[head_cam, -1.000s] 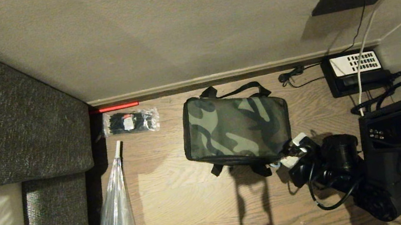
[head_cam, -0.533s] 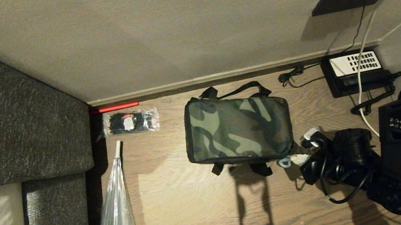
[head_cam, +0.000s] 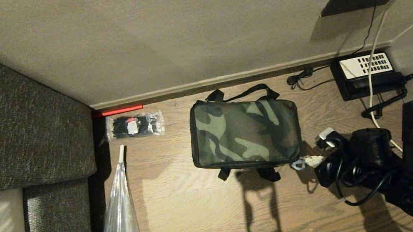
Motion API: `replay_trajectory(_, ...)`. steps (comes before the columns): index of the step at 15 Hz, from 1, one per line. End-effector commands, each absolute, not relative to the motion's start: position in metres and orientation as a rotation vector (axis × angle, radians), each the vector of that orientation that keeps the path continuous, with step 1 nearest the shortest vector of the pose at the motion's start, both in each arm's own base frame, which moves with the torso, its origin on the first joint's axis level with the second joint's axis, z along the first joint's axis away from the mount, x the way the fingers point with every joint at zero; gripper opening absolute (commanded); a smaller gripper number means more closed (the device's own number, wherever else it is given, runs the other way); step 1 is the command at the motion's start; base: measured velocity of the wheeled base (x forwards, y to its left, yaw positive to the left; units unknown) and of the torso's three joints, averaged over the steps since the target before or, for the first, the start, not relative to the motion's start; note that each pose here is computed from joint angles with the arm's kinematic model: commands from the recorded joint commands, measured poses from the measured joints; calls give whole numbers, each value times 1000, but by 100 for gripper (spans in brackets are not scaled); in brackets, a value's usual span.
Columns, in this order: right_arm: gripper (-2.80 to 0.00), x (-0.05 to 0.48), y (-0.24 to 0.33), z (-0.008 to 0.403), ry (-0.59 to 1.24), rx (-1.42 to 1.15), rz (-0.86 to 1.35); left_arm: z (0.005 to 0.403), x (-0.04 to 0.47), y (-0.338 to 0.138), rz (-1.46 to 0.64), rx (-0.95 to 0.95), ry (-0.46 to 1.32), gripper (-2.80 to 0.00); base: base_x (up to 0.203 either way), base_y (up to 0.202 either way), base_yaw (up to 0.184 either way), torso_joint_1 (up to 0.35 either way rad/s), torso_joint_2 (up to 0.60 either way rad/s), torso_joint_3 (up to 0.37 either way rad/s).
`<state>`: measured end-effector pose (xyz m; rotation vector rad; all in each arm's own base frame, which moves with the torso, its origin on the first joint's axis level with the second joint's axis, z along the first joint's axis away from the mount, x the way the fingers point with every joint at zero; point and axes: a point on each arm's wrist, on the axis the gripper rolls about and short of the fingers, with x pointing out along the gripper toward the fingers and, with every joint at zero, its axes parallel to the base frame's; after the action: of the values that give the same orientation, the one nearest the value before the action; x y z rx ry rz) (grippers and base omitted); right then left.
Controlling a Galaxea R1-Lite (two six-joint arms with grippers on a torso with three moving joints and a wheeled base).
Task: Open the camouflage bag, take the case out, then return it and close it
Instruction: Open the top of the storage box
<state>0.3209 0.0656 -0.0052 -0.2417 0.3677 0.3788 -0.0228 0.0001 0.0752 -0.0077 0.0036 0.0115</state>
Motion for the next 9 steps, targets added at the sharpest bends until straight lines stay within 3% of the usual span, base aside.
replay_trajectory(1, -280, 322, 62, 0, 347, -242, 367, 74, -23, 0, 12, -9, 7, -280, 0, 0, 0, 0, 0, 0)
replay_trajectory(9, -280, 327, 57, 6, 311, -239, 346, 74, -23, 0, 12, -8, 6, -280, 0, 0, 0, 0, 0, 0)
